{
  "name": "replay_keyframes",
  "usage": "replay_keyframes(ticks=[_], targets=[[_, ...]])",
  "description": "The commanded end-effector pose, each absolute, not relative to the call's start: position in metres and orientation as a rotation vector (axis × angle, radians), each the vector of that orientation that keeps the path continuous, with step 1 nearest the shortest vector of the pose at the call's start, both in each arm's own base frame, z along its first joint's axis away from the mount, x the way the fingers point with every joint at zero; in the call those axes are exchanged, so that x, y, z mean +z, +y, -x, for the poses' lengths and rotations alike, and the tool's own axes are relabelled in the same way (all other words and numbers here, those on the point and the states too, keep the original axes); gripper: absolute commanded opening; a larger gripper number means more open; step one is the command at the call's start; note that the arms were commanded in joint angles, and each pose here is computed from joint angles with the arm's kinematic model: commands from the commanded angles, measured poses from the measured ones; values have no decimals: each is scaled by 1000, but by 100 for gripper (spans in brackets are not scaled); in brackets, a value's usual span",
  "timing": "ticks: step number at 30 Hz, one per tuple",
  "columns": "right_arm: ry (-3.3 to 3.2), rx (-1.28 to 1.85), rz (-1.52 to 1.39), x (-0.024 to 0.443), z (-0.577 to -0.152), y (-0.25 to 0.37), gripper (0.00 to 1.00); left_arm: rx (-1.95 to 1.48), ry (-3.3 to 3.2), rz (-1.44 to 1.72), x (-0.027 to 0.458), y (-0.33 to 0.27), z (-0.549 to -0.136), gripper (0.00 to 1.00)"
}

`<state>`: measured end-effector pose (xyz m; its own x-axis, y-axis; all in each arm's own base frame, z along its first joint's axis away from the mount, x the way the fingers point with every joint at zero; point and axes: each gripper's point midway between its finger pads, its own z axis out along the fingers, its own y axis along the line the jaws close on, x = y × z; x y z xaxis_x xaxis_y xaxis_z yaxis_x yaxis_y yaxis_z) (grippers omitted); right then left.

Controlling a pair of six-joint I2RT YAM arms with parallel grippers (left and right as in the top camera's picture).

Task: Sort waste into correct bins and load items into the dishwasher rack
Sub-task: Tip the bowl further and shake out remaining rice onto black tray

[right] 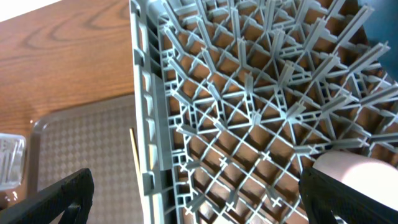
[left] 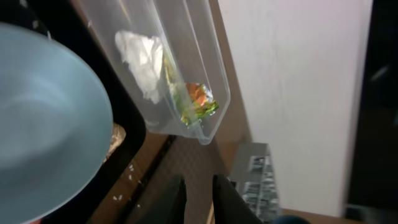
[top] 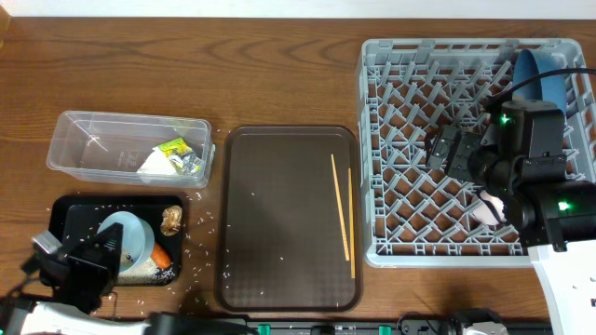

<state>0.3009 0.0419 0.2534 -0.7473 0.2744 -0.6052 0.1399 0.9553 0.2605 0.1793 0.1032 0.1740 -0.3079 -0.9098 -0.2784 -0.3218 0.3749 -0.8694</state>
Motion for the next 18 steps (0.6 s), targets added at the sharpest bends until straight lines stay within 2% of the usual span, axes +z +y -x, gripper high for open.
replay_keyframes(ticks=[1,2,8,11,15,18], targets=[[2396,269,-288,260,-302,42,99,-782,1932,971,200,102,-184,17],[2393,276,-296,260,-302,42,99,-769,1963,973,202,100,-186,21],[2383,345,-282,264,-304,51,99,-576,2117,1018,205,100,-193,24],[2386,344,-282,263,-304,51,99,-384,2248,1073,194,106,-185,33],[2381,344,-282,264,-305,51,99,-270,2418,953,179,94,-190,48],[2377,352,-299,265,-305,51,99,-154,2545,880,165,92,-193,50]])
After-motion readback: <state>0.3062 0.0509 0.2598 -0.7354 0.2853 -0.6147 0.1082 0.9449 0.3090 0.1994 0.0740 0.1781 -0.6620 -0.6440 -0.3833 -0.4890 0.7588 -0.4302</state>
